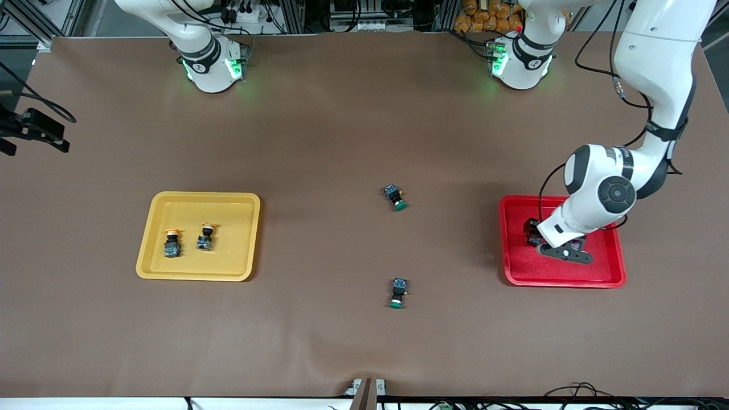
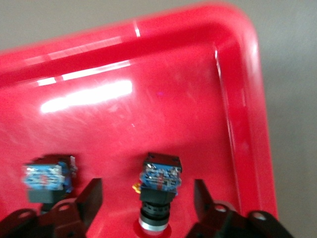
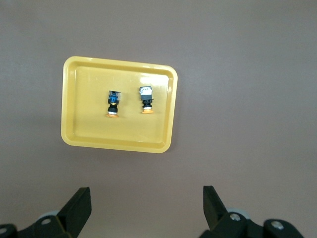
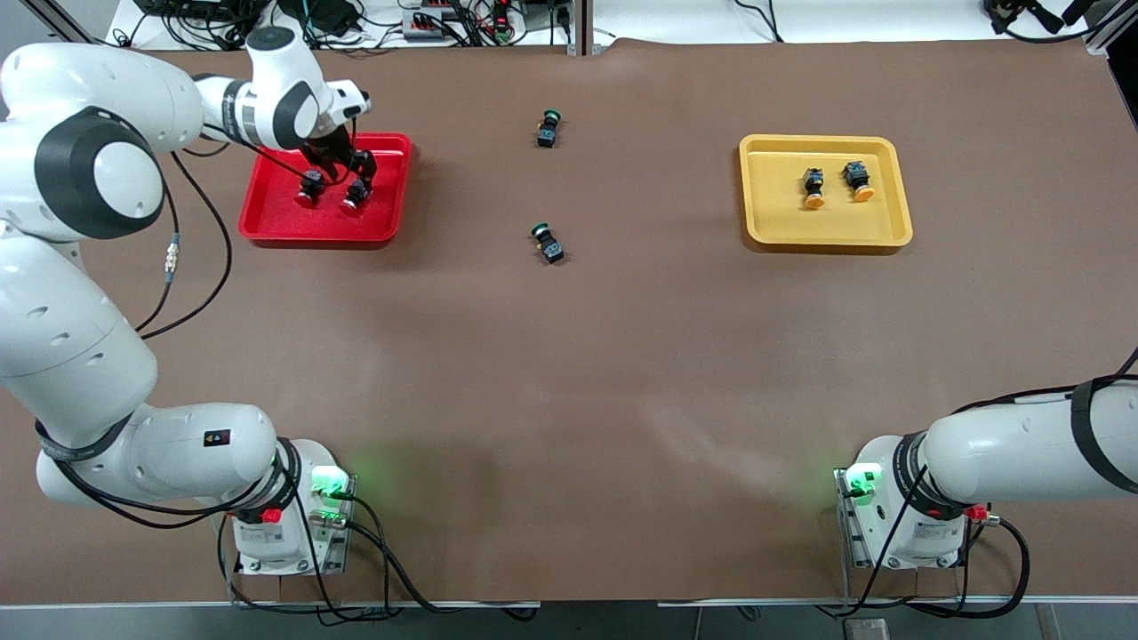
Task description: Place red and yellow buttons in trays
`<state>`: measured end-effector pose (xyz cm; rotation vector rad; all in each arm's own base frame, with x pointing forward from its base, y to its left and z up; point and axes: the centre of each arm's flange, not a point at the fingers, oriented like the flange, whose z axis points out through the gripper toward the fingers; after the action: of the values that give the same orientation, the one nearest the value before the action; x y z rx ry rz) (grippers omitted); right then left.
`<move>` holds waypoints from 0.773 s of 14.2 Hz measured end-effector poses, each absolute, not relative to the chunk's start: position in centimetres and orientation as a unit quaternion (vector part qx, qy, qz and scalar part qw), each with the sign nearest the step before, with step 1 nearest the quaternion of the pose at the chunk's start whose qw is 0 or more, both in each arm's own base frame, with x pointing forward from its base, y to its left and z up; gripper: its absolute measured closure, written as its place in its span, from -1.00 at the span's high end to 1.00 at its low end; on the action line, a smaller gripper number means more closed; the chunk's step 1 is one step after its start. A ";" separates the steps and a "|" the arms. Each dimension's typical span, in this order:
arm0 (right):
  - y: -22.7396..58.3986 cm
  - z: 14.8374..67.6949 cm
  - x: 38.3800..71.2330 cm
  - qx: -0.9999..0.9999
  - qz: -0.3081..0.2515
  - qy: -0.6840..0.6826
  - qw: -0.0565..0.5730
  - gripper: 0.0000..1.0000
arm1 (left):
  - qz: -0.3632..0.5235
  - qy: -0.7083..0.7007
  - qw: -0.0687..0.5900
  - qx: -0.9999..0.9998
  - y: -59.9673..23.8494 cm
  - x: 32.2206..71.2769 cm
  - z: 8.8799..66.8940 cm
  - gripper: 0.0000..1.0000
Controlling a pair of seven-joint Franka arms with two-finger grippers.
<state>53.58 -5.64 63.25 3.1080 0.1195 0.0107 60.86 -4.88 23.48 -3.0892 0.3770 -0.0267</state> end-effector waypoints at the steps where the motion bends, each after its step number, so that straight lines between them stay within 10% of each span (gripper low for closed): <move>1: -5.7 63.5 53.6 0.999 0.005 0.039 0.016 1.00 | -0.016 0.121 0.019 -0.992 -4.8 61.2 25.5 0.96; 11: -5.5 63.8 53.6 0.999 0.008 0.040 0.015 1.00 | 0.005 0.115 0.067 -0.991 -7.6 60.1 56.2 1.00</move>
<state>53.60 -5.53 63.79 3.1082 0.1240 0.0258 60.11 -7.64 56.23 -2.9869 0.3465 0.0151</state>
